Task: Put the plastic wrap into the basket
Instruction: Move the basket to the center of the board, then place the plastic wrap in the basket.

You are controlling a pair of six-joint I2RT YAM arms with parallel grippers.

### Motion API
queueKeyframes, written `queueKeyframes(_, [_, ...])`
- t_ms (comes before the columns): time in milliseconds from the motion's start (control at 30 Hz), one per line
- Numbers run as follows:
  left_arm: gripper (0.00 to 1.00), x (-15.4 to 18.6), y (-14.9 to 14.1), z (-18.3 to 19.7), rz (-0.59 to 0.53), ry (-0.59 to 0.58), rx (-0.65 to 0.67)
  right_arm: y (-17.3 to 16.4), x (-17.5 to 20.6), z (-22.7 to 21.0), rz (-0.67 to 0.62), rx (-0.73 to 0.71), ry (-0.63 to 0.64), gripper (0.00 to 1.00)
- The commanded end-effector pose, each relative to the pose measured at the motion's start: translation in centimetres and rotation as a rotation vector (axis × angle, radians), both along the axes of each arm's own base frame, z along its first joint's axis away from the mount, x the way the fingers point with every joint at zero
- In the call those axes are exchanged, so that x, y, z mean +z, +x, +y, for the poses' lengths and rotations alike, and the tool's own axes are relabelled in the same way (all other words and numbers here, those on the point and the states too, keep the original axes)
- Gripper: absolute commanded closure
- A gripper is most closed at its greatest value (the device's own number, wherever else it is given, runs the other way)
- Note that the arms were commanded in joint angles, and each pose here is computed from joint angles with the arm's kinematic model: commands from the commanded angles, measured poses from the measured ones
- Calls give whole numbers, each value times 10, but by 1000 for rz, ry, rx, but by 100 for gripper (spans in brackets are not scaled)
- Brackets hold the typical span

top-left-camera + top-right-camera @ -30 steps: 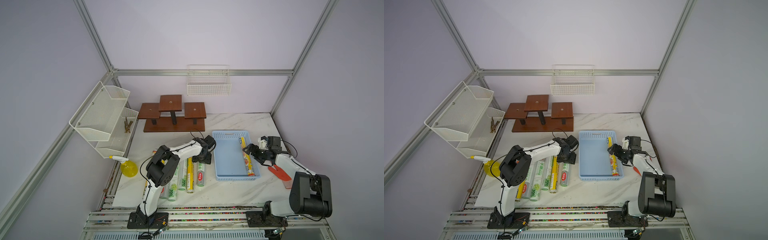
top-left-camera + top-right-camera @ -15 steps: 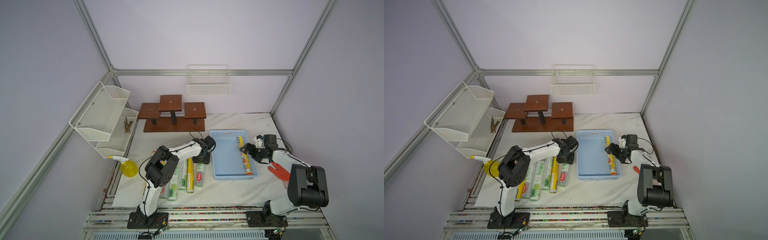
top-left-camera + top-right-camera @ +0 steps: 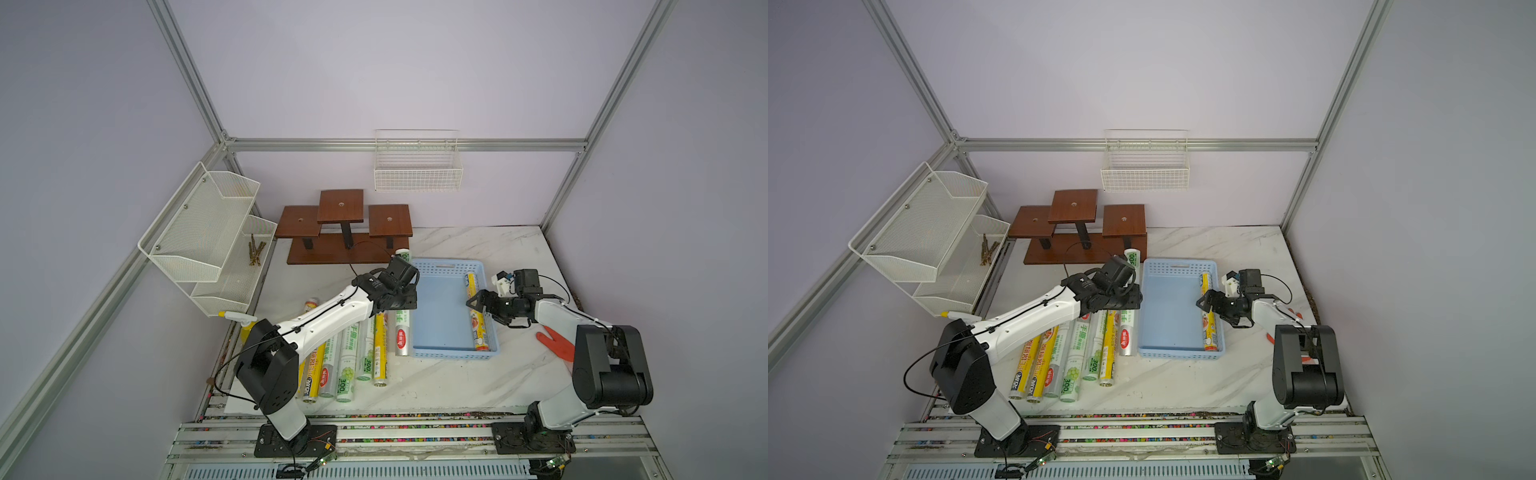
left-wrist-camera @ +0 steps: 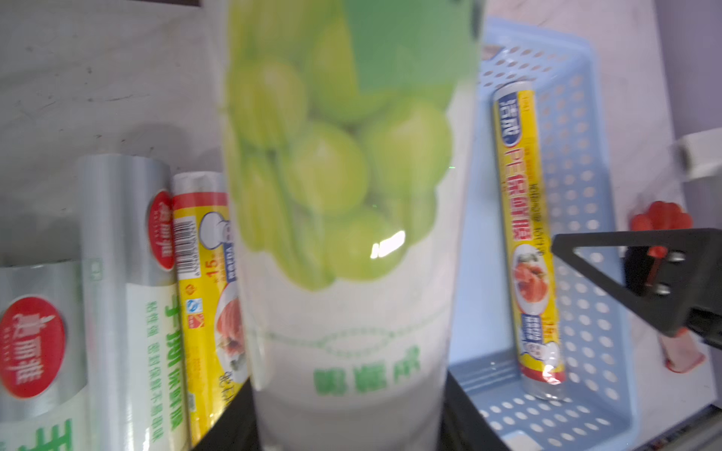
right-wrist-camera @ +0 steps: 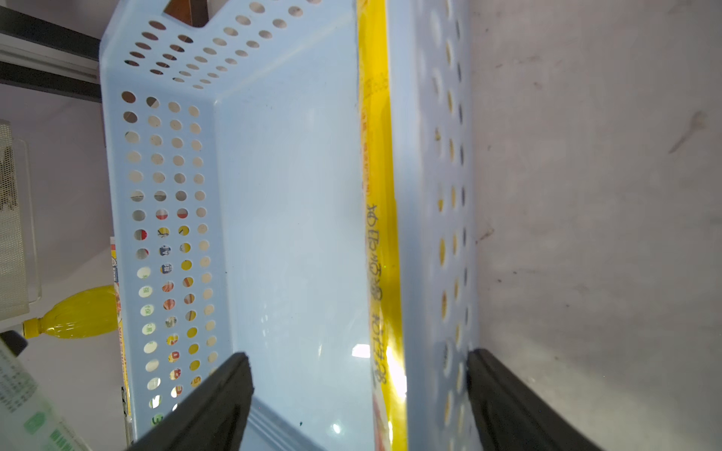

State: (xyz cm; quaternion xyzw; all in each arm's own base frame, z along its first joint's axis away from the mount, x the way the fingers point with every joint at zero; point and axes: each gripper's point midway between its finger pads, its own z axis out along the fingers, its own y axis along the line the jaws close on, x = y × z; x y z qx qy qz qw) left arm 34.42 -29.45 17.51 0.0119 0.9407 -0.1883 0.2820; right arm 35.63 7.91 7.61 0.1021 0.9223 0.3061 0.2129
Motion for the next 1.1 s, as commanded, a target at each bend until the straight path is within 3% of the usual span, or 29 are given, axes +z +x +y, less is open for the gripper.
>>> queueKeyframes(0, [76,43,11,-49,-84,-263,-86,0,19,-11,-56,-40,-76,9])
queueKeyframes(200, [78,53,28,-96,-71,-414,-171,-1,45,-33,-122,-170,-149,8])
queueKeyframes(467, [78,21,55,-136,26,-475,-199,-14,73,-24,-203,-198,-53,8])
queueKeyframes(733, [76,-14,58,-153,117,-497,-203,-21,65,-12,-174,-185,24,8])
queueKeyframes(1067, [74,-41,56,-167,168,-498,-212,-21,46,-10,-116,-175,30,8])
